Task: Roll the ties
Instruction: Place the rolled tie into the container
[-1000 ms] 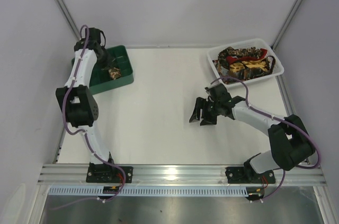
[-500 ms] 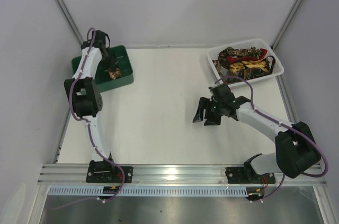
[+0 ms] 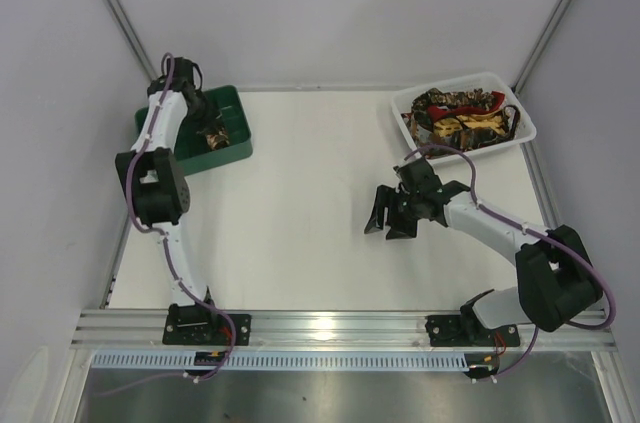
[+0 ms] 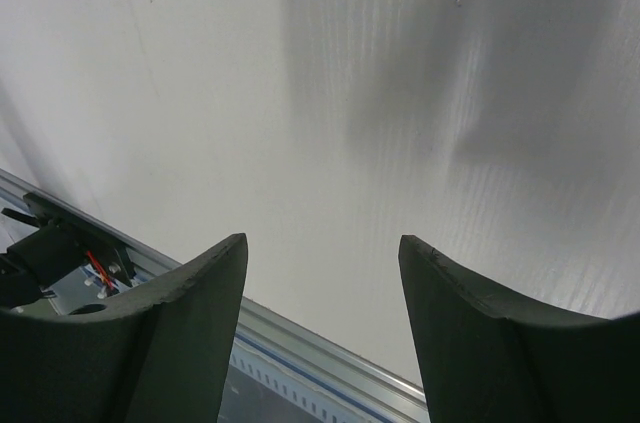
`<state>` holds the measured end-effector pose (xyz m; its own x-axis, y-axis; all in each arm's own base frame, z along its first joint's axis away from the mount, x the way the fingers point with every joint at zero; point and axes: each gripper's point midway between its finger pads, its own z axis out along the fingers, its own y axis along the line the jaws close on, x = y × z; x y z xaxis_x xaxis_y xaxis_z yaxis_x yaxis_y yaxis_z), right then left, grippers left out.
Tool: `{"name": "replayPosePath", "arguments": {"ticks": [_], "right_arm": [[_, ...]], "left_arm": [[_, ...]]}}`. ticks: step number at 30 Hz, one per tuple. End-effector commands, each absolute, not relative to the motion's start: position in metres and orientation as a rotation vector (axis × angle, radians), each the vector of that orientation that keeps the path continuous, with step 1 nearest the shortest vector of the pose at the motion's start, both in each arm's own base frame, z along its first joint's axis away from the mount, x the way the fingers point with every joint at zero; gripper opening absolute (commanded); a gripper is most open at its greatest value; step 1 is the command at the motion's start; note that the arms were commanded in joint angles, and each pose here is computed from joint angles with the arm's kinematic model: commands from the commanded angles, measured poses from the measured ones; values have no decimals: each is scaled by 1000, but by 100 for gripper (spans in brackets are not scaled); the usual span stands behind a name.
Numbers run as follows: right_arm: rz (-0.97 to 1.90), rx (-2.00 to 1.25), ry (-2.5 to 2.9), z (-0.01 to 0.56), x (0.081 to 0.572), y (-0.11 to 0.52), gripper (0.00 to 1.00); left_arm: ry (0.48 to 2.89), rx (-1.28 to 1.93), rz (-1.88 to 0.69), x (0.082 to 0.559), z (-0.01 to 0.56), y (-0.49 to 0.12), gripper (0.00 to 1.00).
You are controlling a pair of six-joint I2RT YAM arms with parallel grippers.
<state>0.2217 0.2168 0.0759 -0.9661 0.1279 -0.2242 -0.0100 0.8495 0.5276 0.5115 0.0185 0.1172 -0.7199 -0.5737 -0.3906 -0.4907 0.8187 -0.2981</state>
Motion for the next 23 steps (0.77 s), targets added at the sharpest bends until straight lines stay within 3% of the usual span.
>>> {"name": "replayPosePath", "arguments": {"ticks": [1,5,10,12,13,19,23], "right_arm": [[814,56,2741,89,229,226,68],[799,48,2719,98,234,224,69],[777,32,2667,113,237,218,73],[742,56,2622,121,240,212,90],[713,74,2610,121,239,208,99],[594,160,2516,122,241,180,100],[633,146,2396,132,237,186,100]], "left_arm": [[2327,-668,-451,501,216,-12,25],[2267,-582,-569,463,242,-44,38],[2164,-346,-769,391,281,-105,65],[2195,-280,-810,361,263,-123,99],[2154,-195,-857,338,276,-139,100],[2132,11,-1110,237,229,-179,100],[2049,90,-1187,200,227,-182,100]]}}
